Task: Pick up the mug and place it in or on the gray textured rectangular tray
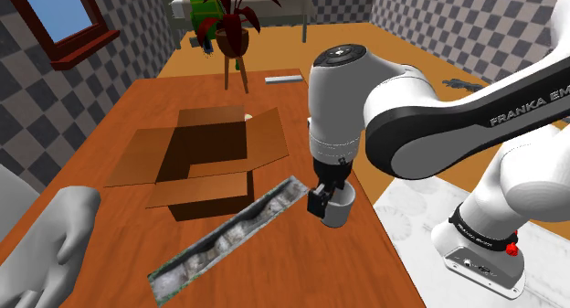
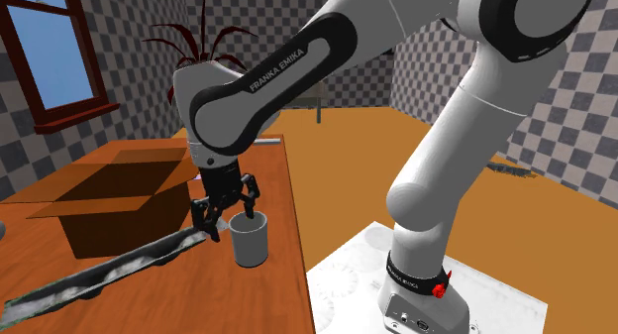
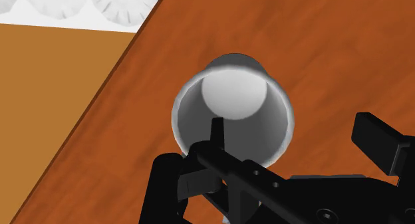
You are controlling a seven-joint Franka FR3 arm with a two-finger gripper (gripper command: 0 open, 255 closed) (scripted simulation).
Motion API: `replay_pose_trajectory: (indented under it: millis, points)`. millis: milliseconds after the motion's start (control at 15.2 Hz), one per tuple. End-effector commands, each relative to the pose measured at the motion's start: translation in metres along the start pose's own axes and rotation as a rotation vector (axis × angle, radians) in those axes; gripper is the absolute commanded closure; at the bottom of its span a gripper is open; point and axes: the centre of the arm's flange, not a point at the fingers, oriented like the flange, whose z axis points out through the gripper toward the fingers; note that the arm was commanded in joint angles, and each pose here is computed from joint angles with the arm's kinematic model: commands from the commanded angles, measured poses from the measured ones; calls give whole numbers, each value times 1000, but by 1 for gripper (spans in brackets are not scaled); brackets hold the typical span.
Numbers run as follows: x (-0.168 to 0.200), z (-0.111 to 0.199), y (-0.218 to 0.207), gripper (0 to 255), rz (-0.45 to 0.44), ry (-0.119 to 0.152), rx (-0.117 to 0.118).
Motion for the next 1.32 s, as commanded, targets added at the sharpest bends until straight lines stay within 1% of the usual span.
replay_pose_trajectory:
  millis: [0,264,792,858,1254]
  points:
    - [0,10,-2,0,0,1,-1]
    - [0,34,-2,0,0,1,-1]
    - [0,34,-2,0,0,1,-1]
    - [0,34,-2,255,0,1,-1]
    - [0,34,-2,255,0,1,-1]
